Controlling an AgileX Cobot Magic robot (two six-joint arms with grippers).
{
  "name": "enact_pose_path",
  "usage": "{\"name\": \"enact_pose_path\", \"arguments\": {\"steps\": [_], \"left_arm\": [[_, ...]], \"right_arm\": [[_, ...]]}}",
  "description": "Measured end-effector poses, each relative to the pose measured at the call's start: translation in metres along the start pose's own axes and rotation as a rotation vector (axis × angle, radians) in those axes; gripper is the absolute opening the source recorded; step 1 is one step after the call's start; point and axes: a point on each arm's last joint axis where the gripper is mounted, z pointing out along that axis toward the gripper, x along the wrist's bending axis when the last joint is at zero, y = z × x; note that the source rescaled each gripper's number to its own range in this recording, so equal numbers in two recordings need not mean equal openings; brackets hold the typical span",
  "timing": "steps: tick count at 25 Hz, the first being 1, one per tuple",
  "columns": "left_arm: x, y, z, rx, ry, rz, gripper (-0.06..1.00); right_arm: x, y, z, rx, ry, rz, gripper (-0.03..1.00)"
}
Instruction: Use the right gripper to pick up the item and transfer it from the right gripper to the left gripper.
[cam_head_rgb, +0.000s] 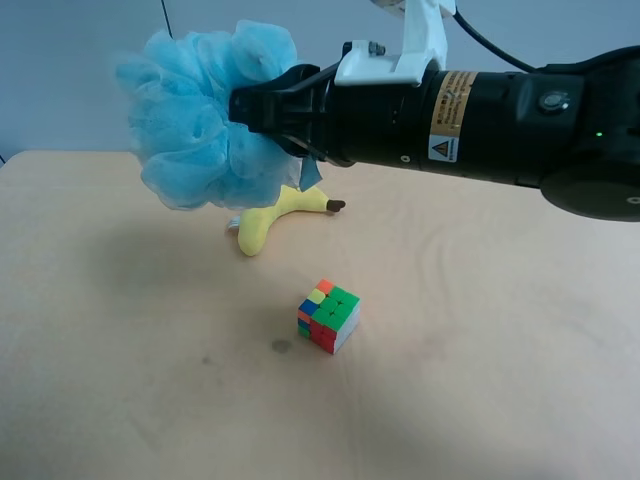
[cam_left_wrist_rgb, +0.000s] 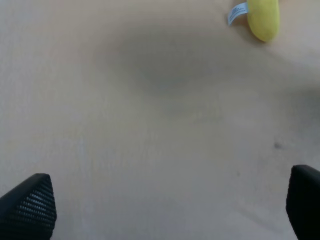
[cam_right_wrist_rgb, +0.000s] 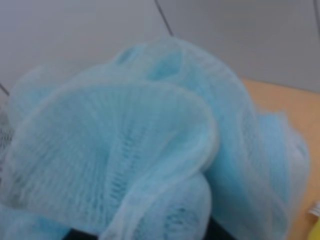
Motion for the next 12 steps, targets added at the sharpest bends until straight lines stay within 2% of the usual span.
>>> {"name": "enact_pose_path", "arguments": {"steps": [5,12], "left_arm": [[0.0,0.0,0.0,0.0,0.0,0.0,0.88],[0.0,0.0,0.0,0.0,0.0,0.0,0.88]], "right_arm": [[0.0056,0.0023,-0.0002,-0.025,0.062,0.008,0.03],[0.0075,0.0032,-0.0004,-0.036,0.083,0.003,0.03]]}}
